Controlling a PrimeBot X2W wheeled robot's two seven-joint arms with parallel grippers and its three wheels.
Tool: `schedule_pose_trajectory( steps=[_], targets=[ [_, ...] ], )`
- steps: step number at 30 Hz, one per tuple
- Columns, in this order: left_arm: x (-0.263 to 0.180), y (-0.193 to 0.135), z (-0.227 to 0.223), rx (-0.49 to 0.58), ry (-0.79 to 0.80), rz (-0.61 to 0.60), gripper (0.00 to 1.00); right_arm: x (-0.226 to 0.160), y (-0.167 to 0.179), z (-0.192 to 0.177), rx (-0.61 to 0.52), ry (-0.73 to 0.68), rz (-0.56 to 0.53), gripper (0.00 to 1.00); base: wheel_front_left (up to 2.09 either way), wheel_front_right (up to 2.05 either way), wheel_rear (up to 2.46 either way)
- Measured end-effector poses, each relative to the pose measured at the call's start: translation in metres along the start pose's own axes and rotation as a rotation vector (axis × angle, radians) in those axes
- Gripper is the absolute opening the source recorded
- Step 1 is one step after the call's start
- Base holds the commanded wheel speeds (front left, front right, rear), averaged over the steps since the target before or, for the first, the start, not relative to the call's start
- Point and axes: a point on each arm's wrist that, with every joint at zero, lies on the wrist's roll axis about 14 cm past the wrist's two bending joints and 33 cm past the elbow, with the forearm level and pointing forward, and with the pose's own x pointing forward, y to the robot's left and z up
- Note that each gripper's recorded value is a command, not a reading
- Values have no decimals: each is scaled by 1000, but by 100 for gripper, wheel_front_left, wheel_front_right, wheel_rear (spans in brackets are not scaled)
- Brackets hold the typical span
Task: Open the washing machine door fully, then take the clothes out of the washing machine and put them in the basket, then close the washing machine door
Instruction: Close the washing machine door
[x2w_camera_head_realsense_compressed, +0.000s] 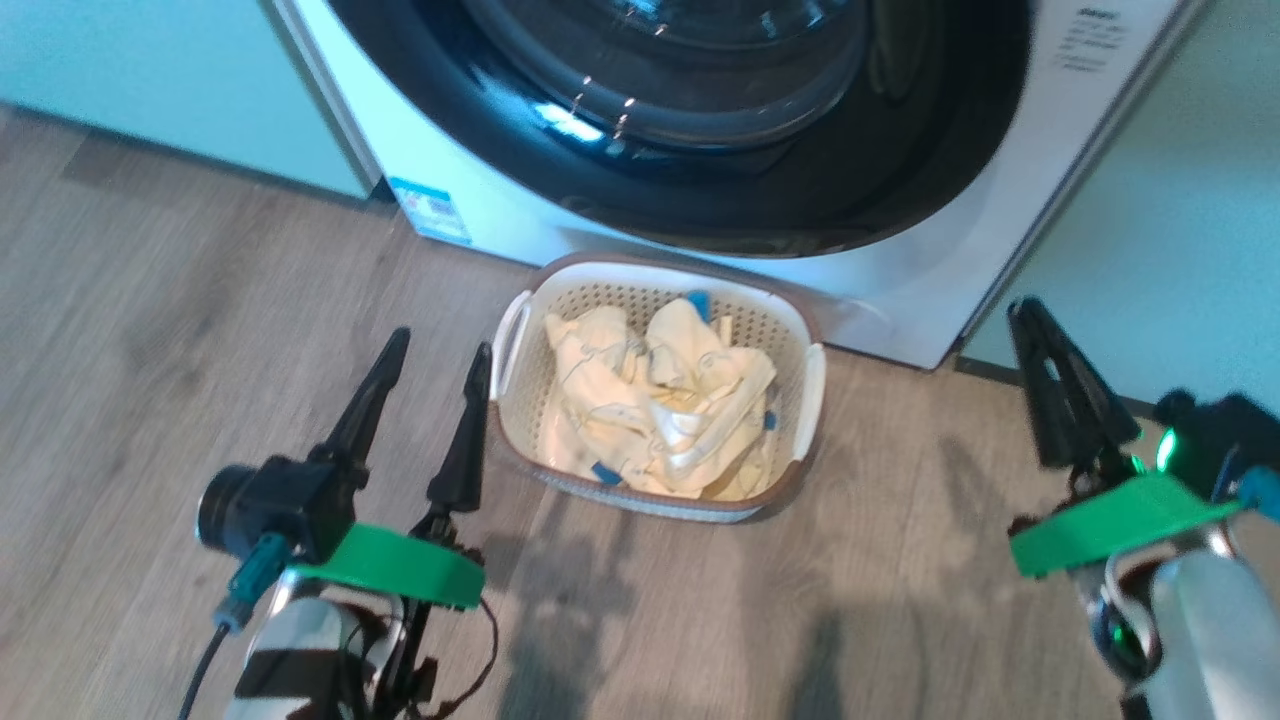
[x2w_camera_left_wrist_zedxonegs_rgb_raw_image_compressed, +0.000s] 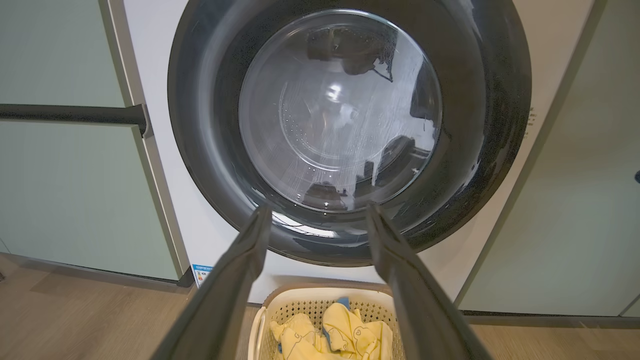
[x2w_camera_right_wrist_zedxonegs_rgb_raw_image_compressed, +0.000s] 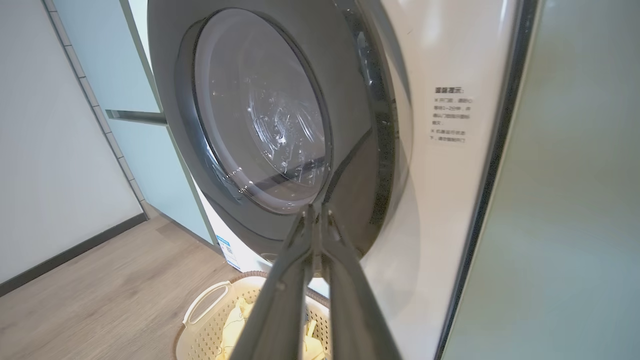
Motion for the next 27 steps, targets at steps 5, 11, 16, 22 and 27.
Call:
schedule_pose_trajectory(
  steps=[5,11,16,22,27],
  targets=[
    [-7,-6,-3,-11,13,-19,100,-33,-13,5,6,2,-79,100,0,0,0],
    [-10,-19,-3,-26,12,-62,100,-64,-31,18,-2,-21,-172,100,0,0,0],
    [-14,-25,-4,-31,16,-84,100,-95,-45,21,1,-19,-250,100,0,0,0],
    [-19,-32,-5,-38,21,-111,100,-129,-58,21,8,-10,-331,100,0,0,0],
    [-19,-40,-5,-43,20,-134,100,-146,-65,22,22,-15,-377,100,0,0,0]
  ],
)
